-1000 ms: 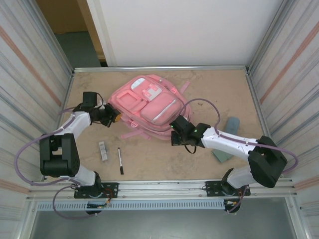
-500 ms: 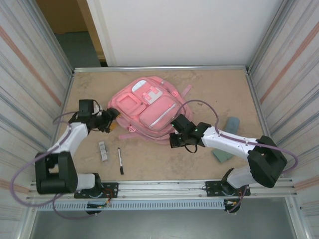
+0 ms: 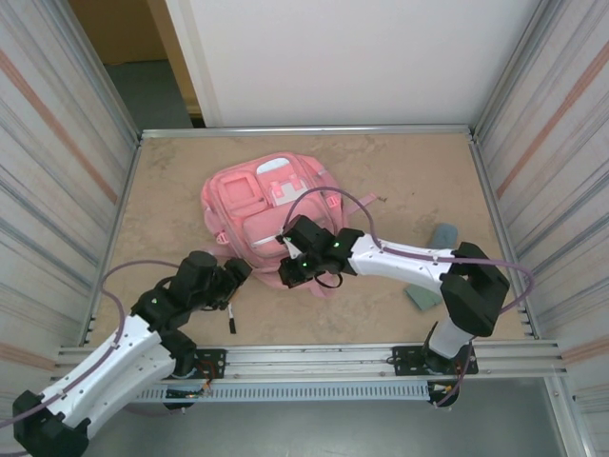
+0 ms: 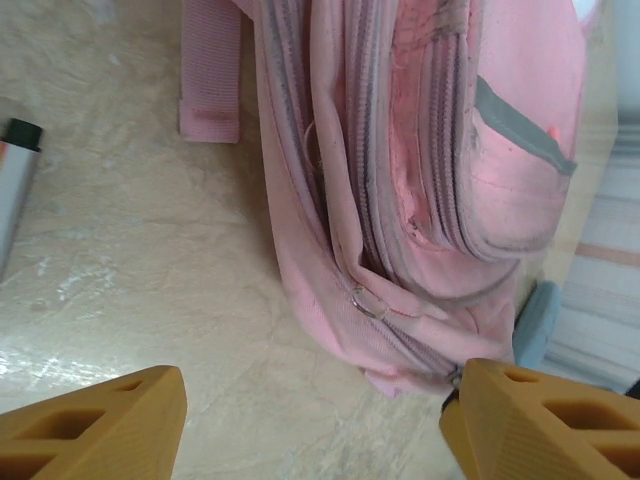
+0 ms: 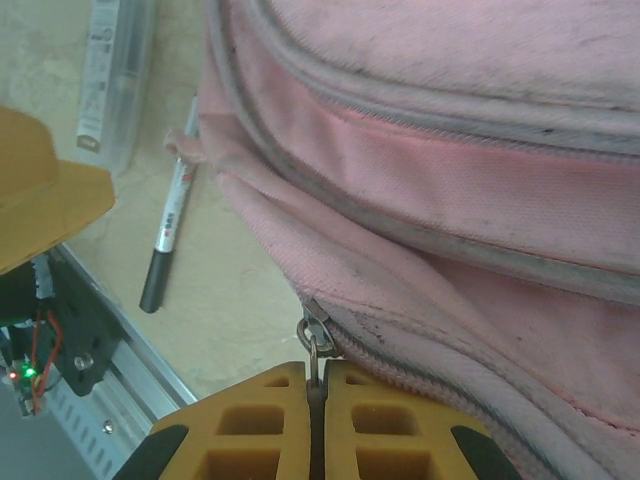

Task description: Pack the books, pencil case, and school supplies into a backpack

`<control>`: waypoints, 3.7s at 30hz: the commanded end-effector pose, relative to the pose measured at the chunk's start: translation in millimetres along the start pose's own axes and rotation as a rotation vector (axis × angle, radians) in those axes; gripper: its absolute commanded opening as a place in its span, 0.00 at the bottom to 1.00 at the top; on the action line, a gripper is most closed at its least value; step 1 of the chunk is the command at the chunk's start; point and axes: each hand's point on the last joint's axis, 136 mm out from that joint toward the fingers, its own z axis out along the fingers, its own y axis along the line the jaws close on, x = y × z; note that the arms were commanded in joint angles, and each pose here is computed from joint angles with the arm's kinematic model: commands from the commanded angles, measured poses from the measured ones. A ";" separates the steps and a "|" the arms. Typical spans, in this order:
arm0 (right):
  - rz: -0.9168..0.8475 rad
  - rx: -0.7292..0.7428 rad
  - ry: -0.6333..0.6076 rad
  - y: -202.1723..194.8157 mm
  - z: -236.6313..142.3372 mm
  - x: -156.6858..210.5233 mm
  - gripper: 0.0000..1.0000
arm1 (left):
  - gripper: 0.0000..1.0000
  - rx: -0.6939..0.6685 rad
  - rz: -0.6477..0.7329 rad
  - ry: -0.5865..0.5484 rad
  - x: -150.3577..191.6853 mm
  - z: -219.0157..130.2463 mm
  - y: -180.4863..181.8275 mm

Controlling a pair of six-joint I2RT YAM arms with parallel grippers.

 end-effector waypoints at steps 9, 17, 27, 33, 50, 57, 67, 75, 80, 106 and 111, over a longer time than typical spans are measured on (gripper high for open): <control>-0.078 -0.142 0.018 48.5 5.9 3.2 0.00 | 0.54 -0.090 -0.060 -0.094 -14.5 37.9 -7.2; -0.038 0.026 0.050 9.9 2.8 22.0 0.00 | 0.00 -0.149 0.091 -0.241 -44.2 29.9 -22.5; 0.081 0.293 0.050 -87.2 -33.9 46.4 0.00 | 0.00 -0.170 0.209 -0.169 -77.4 31.9 -24.0; 0.135 0.363 0.029 -125.8 -48.7 48.5 0.00 | 0.00 -0.098 0.269 -0.098 -116.1 36.8 -49.5; 0.066 -0.026 -0.045 -8.1 2.3 -37.4 0.00 | 0.62 -0.157 0.163 0.006 -117.0 36.2 -58.0; 0.050 -0.106 -0.010 20.4 25.5 -43.9 0.00 | 0.71 -0.132 0.168 0.045 -49.6 26.2 -37.7; 0.068 -0.099 -0.007 20.2 25.7 -28.6 0.00 | 0.69 -0.178 0.147 0.137 -21.1 64.8 -21.7; 0.080 -0.053 0.045 11.2 25.8 -11.7 0.00 | 0.11 -0.225 0.175 0.064 -38.8 67.2 -26.9; 0.087 0.125 0.089 -34.6 16.3 21.8 0.00 | 0.00 -0.185 0.212 0.012 -53.4 47.4 -43.3; 0.431 0.455 -0.097 -264.3 -46.5 7.7 0.01 | 0.00 -0.016 0.233 0.174 -75.8 18.9 -34.5; 0.434 0.410 -0.106 -260.5 -53.5 0.5 0.18 | 0.00 -0.013 0.235 0.228 -65.0 20.5 -28.6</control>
